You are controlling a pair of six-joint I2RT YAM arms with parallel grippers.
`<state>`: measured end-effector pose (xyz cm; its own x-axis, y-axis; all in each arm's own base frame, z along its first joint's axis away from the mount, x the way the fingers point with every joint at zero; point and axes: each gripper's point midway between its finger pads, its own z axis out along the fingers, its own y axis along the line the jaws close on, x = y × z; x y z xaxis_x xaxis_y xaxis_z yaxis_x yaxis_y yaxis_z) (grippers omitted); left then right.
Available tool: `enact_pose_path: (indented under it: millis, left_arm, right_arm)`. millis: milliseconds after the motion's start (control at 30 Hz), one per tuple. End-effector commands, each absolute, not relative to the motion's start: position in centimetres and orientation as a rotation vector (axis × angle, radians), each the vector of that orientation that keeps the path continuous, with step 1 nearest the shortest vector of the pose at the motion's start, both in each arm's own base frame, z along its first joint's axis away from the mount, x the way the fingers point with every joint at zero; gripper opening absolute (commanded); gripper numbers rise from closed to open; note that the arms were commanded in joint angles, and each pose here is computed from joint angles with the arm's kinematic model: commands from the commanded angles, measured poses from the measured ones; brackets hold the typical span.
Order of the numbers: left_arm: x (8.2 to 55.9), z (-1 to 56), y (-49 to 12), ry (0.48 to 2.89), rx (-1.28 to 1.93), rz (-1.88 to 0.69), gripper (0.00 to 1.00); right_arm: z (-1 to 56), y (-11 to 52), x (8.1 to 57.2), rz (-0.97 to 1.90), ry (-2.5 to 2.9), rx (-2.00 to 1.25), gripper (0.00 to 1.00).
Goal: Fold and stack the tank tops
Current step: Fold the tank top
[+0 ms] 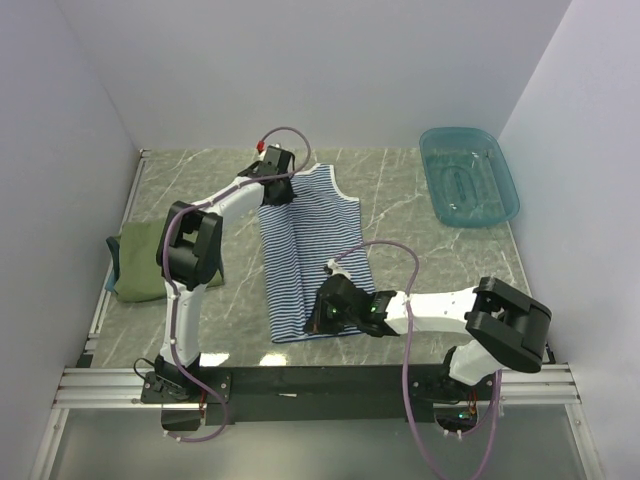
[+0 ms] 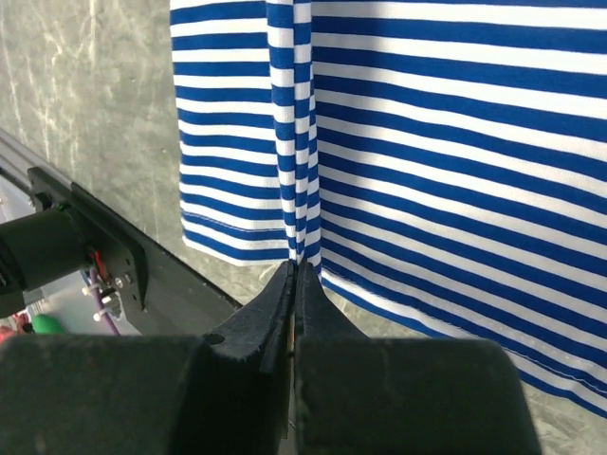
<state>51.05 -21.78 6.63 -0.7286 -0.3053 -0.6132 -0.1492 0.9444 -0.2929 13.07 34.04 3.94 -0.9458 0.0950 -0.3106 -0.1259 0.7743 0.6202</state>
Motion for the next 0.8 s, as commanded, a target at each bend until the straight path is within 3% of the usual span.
enact_pose_path:
  millis: [0, 200, 333, 367, 400, 467, 633, 700, 767]
  left_arm:
    - [53.3, 8.8, -23.2, 2.296, -0.295, -0.339, 0.01]
    - [52.5, 6.9, -23.7, 2.336, -0.261, -0.364, 0.01]
    - [52.3, 6.9, -24.3, 2.330, -0.227, -0.401, 0.16]
    - [52.3, 7.2, -24.4, 2.322, -0.220, -0.408, 0.27]
    - [52.3, 7.3, -24.6, 2.321, -0.211, -0.420, 0.31]
    - [52.4, 8.1, -24.9, 2.295, -0.190, -0.440, 0.36]
    - [52.8, 10.5, -25.4, 2.247, -0.183, -0.483, 0.44]
    - [52.5, 11.8, -25.4, 2.231, -0.207, -0.509, 0.45]
    - [52.2, 13.5, -25.4, 2.206, -0.241, -0.536, 0.44]
  right_arm:
    - [4.0, 33.9, 12.6, 0.978, 2.646, -0.012, 0.00]
    - [2.9, 32.7, 12.1, 0.953, 2.663, 0.023, 0.00]
    - [3.3, 31.8, 12.3, 0.930, 2.640, 0.045, 0.02]
    - [3.4, 31.7, 12.2, 0.927, 2.640, 0.045, 0.05]
    - [3.4, 31.5, 11.9, 0.916, 2.649, 0.037, 0.12]
    - [4.1, 31.4, 12.3, 0.902, 2.615, 0.044, 0.18]
    - [6.4, 29.4, 13.5, 0.815, 2.547, 0.089, 0.46]
    - [7.4, 27.4, 15.6, 0.738, 2.495, 0.140, 0.52]
    - [7.7, 26.1, 17.5, 0.715, 2.474, 0.150, 0.53]
